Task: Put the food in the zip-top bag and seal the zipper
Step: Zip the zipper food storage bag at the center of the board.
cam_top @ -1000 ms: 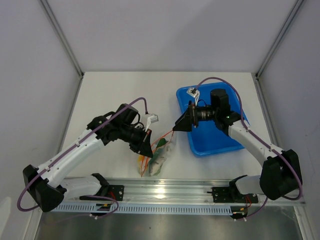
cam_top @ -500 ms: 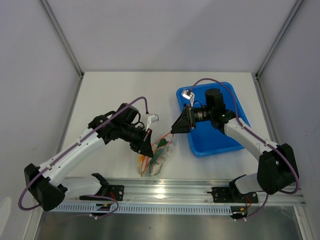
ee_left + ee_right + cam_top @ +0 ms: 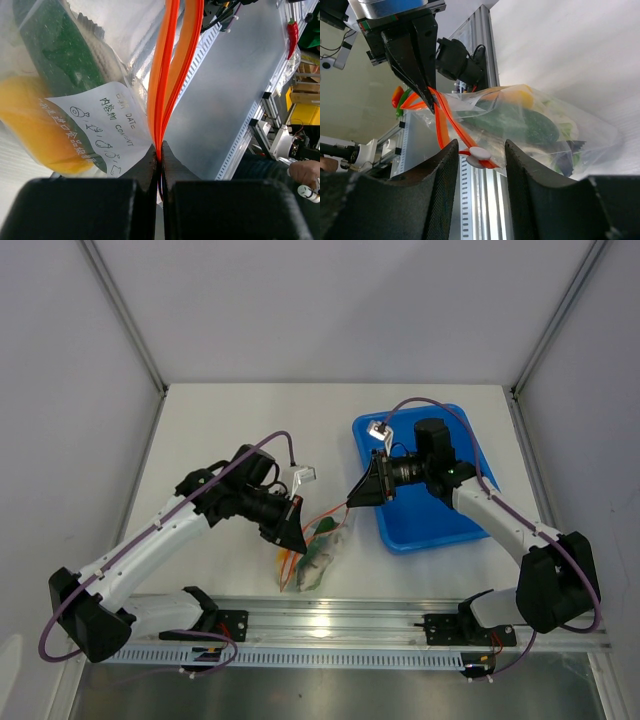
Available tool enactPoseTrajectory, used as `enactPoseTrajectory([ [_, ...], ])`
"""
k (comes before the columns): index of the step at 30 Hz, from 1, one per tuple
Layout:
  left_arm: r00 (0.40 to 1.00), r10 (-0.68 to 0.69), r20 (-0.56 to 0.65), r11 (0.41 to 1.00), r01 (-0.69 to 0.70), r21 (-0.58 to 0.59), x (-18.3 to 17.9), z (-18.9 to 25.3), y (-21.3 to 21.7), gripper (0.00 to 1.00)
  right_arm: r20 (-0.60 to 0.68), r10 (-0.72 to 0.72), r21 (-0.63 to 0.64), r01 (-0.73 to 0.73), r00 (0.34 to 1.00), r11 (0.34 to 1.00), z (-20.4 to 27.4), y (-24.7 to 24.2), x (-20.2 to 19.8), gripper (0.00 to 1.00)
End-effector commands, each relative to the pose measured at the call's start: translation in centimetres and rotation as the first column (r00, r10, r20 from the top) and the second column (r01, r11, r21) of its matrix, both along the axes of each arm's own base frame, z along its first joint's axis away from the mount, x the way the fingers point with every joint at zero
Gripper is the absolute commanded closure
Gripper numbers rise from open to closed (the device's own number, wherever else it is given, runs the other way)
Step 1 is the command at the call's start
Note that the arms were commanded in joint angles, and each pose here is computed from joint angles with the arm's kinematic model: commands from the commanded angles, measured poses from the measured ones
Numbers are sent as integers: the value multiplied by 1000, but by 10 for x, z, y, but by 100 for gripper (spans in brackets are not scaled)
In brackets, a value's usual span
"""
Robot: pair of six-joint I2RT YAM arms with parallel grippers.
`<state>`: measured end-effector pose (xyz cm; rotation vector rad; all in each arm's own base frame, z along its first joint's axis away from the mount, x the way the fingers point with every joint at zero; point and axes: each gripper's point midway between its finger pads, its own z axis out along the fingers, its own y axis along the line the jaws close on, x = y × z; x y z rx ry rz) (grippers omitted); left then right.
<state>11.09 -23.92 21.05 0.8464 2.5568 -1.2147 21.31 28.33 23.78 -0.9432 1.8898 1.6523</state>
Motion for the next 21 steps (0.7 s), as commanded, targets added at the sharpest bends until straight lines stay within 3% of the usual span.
enactPoseTrajectory([
  [1,998,-37,47,995,41,-89,4,18,-9,100,40,45,42,-47,998,998,11,1,-6,56],
  [10,999,-30,34,996,33,-79,6,14,-8,99,31,50,20,-51,998,999,3,3,-13,57],
  [12,999,-32,32,996,35,-80,5,14,-8,100,20,49,13,-49,999,999,0,5,-13,64],
  [16,999,-20,44,998,22,-61,9,13,-7,99,-5,58,4,-57,998,998,1,11,-13,93],
  [19,997,-3,75,999,7,-50,15,16,-6,98,-15,56,1,-56,998,998,2,13,-14,93],
  [21,995,13,96,999,-10,-31,20,17,-4,89,-31,53,-3,-53,998,999,3,15,-15,97],
])
